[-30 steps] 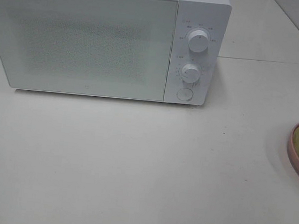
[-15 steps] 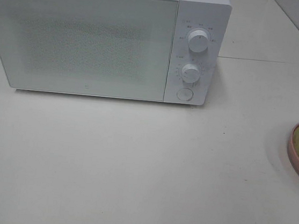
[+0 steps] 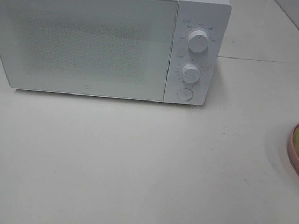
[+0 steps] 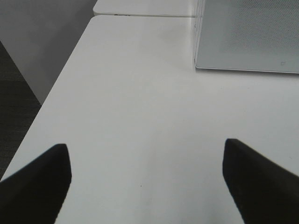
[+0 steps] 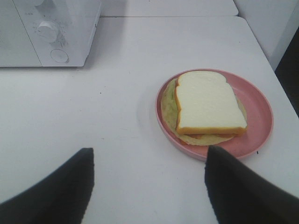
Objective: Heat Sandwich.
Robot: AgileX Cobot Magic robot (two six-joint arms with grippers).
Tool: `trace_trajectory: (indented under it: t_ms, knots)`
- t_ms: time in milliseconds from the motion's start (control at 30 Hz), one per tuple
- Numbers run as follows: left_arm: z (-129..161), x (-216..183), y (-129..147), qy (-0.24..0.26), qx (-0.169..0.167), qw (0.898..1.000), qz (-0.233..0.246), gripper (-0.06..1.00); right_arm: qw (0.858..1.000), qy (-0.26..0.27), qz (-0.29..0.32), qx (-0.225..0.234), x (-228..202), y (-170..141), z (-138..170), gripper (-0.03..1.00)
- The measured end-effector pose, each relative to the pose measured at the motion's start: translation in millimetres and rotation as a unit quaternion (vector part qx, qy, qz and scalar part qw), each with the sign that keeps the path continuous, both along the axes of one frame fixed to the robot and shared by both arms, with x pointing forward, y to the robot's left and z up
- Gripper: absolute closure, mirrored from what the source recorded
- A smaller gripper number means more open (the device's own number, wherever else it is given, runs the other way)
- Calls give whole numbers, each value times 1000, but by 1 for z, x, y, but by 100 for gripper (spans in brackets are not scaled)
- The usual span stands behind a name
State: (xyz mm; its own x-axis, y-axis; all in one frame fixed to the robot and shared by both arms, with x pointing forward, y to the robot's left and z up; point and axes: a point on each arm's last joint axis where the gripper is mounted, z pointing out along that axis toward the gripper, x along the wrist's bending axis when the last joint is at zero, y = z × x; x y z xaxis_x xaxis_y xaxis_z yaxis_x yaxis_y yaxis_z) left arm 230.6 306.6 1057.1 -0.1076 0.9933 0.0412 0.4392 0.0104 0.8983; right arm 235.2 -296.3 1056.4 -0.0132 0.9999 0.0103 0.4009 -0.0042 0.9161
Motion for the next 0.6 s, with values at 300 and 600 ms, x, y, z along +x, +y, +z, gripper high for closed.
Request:
trace_trajectory:
  t_ms: [300,600]
  knots:
    - [0,0,0,0,0,1000,0,11,1000,0,0,0,0,0,0,31]
    - [0,0,0,0,0,1000,0,11,1000,0,0,0,0,0,0,31]
